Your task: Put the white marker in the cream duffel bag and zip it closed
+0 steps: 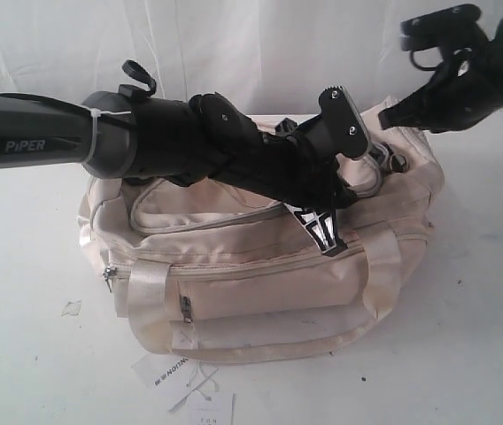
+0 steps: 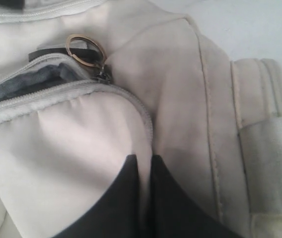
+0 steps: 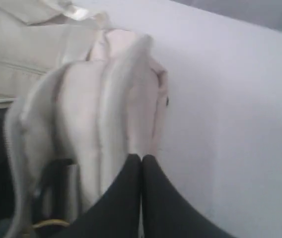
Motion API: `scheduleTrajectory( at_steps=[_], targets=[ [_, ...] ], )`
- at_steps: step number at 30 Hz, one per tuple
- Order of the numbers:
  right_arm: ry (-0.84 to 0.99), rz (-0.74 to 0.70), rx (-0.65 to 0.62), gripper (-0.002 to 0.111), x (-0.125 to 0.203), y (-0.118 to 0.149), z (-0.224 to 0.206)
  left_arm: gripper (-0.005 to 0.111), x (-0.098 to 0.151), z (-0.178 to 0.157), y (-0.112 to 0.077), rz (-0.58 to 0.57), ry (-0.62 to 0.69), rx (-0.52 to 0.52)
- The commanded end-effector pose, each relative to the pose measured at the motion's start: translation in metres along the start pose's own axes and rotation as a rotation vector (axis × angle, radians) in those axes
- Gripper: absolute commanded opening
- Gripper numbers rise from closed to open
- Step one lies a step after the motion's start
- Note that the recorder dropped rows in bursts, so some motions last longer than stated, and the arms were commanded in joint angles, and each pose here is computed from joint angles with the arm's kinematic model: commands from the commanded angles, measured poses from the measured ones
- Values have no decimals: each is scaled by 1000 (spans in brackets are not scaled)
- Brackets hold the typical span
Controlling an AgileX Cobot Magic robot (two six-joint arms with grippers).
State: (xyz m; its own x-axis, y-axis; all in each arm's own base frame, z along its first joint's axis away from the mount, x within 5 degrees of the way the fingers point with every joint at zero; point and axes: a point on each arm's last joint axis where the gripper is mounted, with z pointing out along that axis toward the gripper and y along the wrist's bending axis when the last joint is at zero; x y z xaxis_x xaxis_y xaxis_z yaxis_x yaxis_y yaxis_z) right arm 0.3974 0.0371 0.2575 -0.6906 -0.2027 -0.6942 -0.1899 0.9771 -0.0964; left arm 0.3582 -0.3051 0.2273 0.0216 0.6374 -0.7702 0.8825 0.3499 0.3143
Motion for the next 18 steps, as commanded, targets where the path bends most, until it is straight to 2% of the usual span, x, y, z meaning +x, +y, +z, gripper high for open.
scheduleTrajectory(
  at_steps=[1, 4, 6, 10, 13, 15, 18],
  targets=[
    [60, 70, -204, 0, 9, -37, -8, 0, -2, -6, -3, -20, -5, 41],
    [-34, -99, -556, 0, 2, -34, -28, 0, -2, -6, -5, -20, -3, 64],
    [-69, -182, -646, 0, -1, -32, -34, 0, -2, -6, -6, -20, -2, 75],
    [-92, -177, -546, 0, -3, -41, -21, 0, -2, -6, -6, -20, -2, 78],
    [-77, -200, -546, 2, 1, -42, -13, 0, -2, -6, -7, -20, -1, 92],
    [-43, -235, -577, 9, 5, -39, -13, 0, -2, -6, -7, -20, -1, 92],
    [-36, -270, -609, 26, 6, -34, -14, 0, -2, -6, -7, -20, -1, 92]
  ],
)
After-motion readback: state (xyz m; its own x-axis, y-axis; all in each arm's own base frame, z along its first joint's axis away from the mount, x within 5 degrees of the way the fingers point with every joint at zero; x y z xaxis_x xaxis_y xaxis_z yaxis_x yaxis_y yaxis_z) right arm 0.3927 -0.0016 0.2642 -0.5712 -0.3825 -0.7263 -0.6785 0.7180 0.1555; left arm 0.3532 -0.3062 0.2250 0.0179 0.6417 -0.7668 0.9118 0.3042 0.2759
